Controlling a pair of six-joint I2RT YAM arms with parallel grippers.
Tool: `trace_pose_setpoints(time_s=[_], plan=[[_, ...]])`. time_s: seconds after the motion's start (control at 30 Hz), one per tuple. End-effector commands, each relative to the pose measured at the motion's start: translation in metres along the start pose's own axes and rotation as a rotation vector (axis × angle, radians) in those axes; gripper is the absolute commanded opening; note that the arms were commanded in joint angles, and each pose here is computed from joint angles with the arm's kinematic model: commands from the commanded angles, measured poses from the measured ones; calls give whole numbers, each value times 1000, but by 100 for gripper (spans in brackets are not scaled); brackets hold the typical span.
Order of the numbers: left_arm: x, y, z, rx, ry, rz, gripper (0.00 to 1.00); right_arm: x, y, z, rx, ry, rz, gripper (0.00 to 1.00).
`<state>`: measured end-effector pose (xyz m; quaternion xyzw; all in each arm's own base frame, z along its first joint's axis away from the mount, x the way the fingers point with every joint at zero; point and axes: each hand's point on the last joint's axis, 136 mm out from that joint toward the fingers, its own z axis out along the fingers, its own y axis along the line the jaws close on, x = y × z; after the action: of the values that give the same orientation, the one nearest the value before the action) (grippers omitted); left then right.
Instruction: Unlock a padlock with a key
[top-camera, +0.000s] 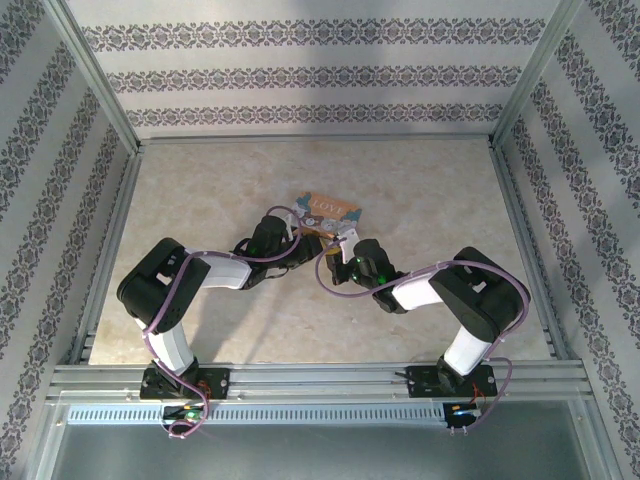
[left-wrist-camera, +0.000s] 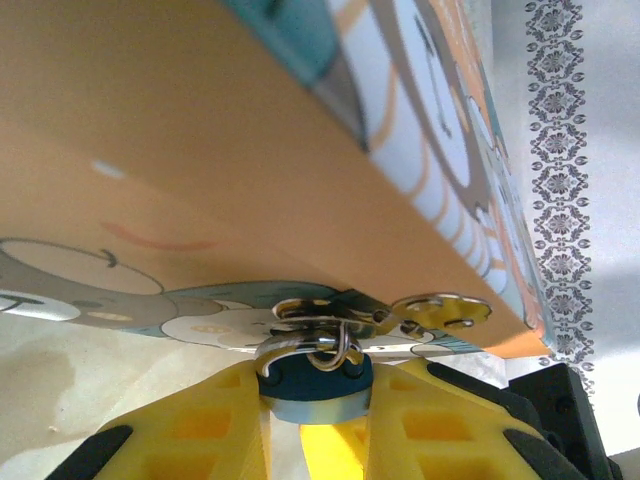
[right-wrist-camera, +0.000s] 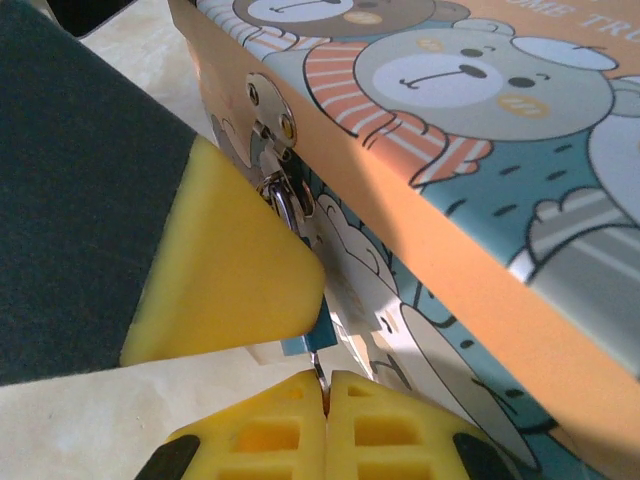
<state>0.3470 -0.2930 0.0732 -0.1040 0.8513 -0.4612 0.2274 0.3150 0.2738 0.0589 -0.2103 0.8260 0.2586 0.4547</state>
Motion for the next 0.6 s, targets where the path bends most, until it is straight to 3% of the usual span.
trace_pose_setpoints(time_s=[0.0,0.2,0.57], plan=[[27,-12,7,53,113,15,24,-68,17,2,-65,-202,-23,0],[27,-12,8,56,115,12,24,-75,21,3,-85,-214,-16,0],[28,-6,17,59,120,-22,24,-34,11,7,-54,-125,70,0]])
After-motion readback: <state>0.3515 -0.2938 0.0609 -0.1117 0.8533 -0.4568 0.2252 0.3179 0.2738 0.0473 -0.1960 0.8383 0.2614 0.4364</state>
